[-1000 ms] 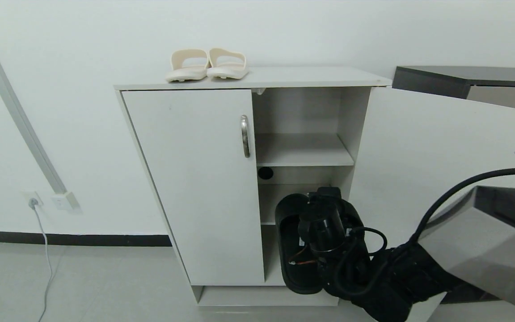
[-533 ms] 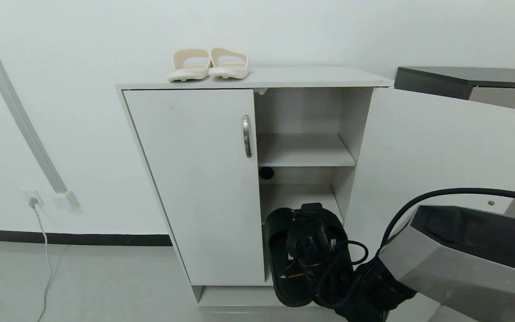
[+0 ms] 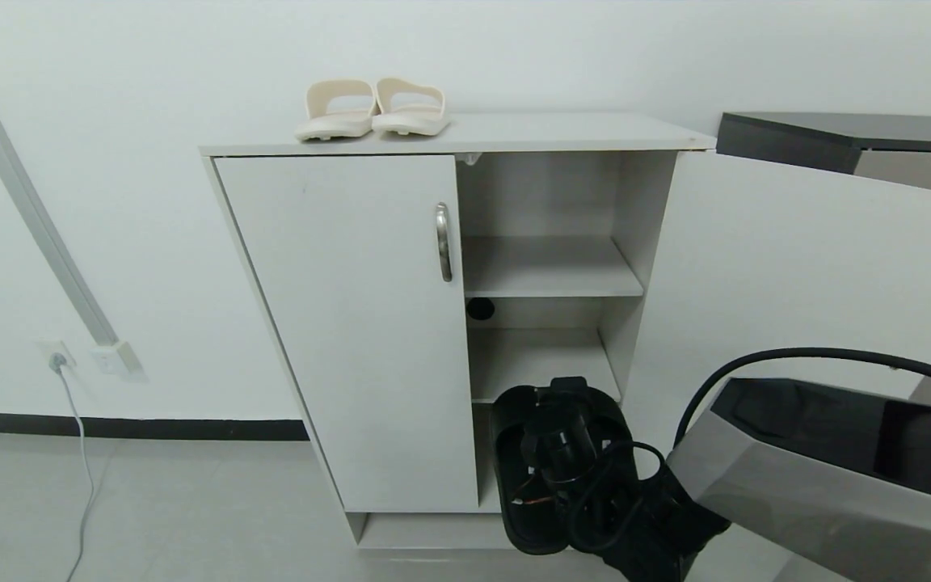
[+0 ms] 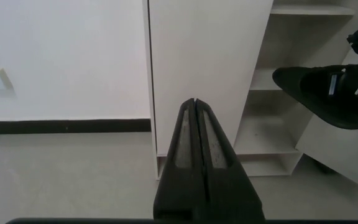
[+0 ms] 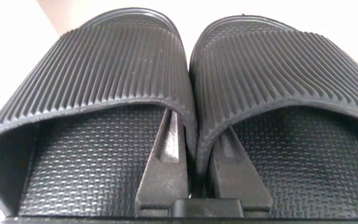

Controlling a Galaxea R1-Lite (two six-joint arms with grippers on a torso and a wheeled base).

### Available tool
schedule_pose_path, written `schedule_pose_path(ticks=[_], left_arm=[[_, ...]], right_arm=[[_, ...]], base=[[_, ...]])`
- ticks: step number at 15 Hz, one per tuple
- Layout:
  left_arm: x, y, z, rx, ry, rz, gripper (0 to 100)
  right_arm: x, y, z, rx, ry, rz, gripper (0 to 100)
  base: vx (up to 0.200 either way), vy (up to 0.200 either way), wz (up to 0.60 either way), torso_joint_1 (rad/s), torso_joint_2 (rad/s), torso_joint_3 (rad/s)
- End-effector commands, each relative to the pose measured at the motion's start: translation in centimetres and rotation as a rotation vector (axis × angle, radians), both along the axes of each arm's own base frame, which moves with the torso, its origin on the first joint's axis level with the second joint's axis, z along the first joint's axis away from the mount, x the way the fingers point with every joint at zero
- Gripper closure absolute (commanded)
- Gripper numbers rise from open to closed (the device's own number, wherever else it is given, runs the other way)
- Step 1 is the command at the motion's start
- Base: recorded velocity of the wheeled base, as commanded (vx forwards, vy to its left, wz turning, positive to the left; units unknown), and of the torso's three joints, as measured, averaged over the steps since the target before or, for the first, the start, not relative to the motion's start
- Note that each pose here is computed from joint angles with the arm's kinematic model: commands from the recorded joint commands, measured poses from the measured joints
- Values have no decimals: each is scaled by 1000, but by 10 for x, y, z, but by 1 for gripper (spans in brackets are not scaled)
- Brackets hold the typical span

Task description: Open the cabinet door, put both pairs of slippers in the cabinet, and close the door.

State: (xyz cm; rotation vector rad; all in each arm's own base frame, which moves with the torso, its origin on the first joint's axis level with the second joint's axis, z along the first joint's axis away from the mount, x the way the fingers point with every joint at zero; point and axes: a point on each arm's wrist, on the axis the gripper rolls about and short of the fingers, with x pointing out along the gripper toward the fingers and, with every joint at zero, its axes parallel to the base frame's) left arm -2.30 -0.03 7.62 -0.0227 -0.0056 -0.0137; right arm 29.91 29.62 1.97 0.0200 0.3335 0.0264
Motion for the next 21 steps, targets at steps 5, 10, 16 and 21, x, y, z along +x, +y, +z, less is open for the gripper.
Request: schedule_pose_path(ticks=[5, 10, 16, 21], left_arm=[[0, 0, 0, 0, 1, 0, 100], [0, 0, 0, 0, 1, 0, 100], [0, 0, 0, 0, 1, 0, 100], [0, 0, 0, 0, 1, 0, 100]], right_arm=[[5, -1, -9, -4, 10, -12, 100], [6, 2, -10, 8, -32, -42, 100], [12, -5, -16, -7, -194, -24, 100], [16, -8, -17, -6, -193, -35, 100]], base=[[0, 0, 0, 2, 2, -185], [0, 0, 0, 4, 2, -193], [0, 0, 0, 0, 1, -33], [0, 0, 0, 0, 0, 0]])
